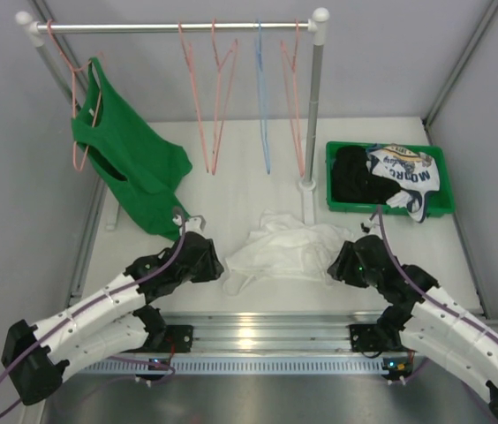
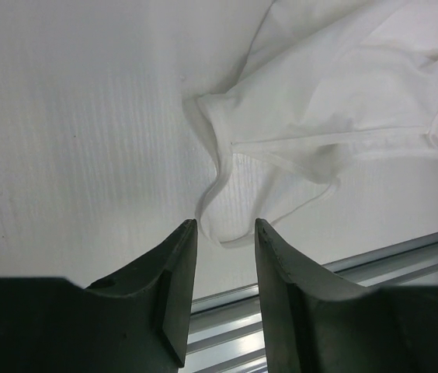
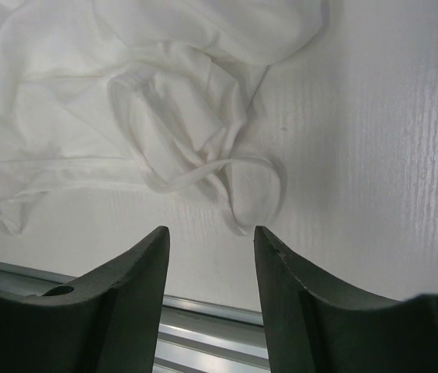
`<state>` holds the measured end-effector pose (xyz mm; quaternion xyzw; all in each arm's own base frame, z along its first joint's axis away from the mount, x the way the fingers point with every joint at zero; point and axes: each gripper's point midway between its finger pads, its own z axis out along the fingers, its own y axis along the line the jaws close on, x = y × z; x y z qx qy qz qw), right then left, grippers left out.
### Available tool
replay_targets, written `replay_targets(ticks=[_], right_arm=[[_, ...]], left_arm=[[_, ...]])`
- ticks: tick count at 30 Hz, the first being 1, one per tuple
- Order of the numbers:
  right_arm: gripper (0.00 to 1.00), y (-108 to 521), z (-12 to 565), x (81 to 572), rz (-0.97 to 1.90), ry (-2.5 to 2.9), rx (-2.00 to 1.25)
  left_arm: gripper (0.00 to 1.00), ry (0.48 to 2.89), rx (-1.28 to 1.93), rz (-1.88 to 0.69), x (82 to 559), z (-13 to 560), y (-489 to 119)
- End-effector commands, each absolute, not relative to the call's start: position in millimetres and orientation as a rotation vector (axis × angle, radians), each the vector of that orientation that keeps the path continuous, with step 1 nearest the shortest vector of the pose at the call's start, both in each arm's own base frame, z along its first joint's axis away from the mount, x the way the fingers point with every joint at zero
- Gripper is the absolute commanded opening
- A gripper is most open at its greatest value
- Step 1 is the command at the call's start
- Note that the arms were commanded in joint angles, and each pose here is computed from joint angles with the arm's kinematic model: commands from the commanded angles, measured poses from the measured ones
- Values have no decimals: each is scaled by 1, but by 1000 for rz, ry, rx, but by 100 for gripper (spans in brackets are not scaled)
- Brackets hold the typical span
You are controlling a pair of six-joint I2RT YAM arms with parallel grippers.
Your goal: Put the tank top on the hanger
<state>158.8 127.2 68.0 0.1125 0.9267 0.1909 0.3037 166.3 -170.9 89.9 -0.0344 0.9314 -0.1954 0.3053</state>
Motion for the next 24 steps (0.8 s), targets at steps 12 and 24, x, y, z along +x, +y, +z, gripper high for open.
replay_targets(ticks=[12, 24], right_arm=[[53, 125, 159, 185, 518, 2259, 230], [57, 118, 186, 192, 462, 2210, 174]], left_arm=[[42, 2310, -101, -607, 166, 178, -160], [44, 1845, -118, -728, 193, 358, -149]])
